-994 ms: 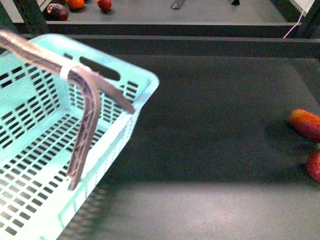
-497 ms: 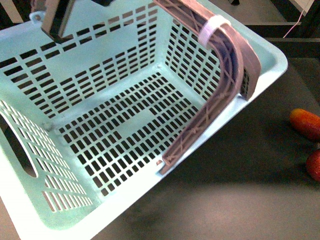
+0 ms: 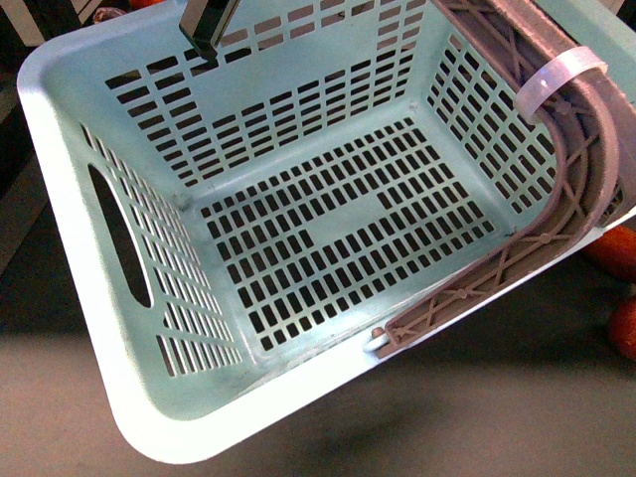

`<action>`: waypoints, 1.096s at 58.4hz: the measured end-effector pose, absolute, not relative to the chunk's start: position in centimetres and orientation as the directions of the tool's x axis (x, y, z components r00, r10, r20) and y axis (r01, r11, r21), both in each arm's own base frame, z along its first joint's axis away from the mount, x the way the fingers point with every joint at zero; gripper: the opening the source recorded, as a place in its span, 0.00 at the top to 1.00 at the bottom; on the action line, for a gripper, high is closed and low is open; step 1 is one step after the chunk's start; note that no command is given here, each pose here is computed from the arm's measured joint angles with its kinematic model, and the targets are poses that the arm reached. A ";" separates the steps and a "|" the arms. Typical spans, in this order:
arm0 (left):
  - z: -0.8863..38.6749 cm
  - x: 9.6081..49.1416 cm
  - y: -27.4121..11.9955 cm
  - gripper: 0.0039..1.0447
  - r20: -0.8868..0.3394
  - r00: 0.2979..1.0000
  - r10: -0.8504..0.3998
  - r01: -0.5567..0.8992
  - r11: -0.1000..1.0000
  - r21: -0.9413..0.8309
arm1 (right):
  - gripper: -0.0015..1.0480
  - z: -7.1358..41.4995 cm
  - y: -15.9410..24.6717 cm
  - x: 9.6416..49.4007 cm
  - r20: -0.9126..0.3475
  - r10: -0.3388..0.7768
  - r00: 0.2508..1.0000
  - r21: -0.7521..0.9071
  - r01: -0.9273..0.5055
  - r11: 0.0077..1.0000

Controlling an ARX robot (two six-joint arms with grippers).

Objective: Pick apple with right arm and hold basket with left

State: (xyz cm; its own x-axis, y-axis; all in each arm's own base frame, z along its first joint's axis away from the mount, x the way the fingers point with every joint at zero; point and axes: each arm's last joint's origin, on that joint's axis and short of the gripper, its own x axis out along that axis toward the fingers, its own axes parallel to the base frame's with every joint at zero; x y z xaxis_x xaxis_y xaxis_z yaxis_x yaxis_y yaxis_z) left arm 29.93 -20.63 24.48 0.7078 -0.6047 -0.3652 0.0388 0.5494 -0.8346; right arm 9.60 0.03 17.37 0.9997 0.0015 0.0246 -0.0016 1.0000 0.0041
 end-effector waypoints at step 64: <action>24.4 29.9 -20.7 0.94 -0.367 0.707 -0.605 0.045 0.556 -0.830 | 0.09 6.2 -6.1 22.7 -0.737 -0.271 0.620 -0.004 0.396 0.918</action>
State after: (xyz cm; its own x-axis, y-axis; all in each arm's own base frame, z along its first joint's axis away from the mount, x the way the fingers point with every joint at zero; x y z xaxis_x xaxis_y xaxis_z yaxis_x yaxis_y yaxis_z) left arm 29.94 -20.72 24.42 0.7072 -0.6046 -0.3666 0.0450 0.5560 -0.8300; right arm 22.69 -6.09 6.22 0.6197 -0.2706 -0.7367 0.3963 0.9181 -0.0038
